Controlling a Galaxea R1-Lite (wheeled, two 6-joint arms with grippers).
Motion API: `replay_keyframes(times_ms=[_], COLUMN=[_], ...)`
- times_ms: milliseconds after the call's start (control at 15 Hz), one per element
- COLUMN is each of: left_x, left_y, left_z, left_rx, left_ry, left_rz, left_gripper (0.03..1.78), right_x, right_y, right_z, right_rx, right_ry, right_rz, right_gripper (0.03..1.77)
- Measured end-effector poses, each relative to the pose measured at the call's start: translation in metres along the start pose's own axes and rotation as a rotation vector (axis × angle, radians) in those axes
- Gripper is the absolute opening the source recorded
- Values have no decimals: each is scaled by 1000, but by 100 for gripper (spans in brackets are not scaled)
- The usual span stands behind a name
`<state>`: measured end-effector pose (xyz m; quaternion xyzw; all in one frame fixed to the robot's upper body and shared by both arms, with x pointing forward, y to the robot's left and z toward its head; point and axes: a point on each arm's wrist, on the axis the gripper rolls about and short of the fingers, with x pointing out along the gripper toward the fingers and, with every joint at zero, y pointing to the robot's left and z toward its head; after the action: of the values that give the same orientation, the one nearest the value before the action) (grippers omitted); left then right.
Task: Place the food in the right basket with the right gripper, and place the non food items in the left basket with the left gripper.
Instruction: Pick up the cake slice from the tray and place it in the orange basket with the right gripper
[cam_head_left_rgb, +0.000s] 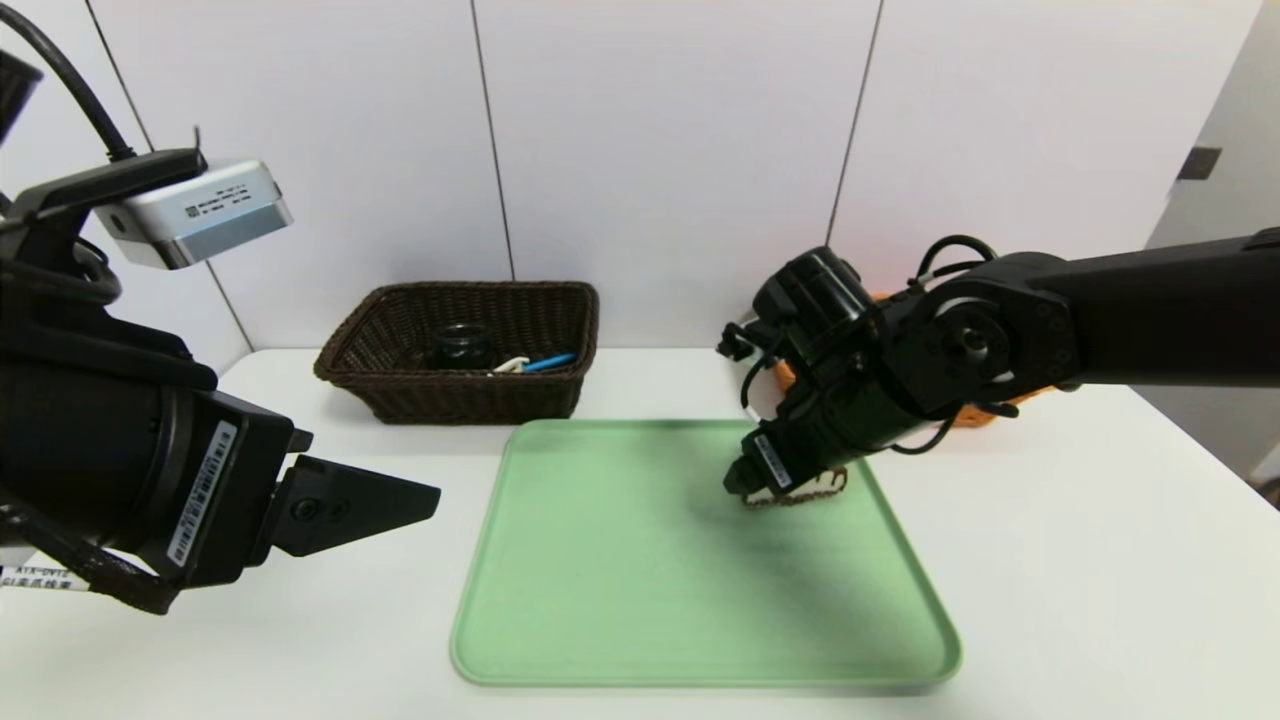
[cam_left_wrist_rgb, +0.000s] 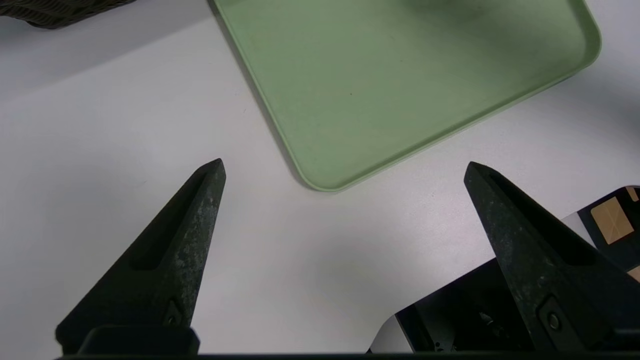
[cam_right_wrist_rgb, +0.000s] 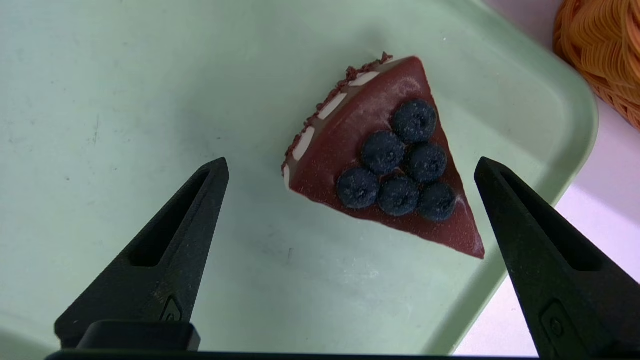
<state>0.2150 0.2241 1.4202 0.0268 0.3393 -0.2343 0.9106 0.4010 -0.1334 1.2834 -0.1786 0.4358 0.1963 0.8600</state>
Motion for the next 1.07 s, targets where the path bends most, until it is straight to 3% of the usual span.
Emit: replay_keyframes(times_ms=[667, 1067], left_x=[0, 0], left_y=[1, 1], left_z=[-3, -3], left_rx=[1, 1], left_ry=[6, 6], left_rz=[2, 2], left_gripper=[169, 169], right_x=[19, 27], right_y=[-7, -6], right_z=[-8, -9], right_rx=[13, 15], right_ry=[61, 43], right_rz=[-13, -16], right_gripper=[169, 170])
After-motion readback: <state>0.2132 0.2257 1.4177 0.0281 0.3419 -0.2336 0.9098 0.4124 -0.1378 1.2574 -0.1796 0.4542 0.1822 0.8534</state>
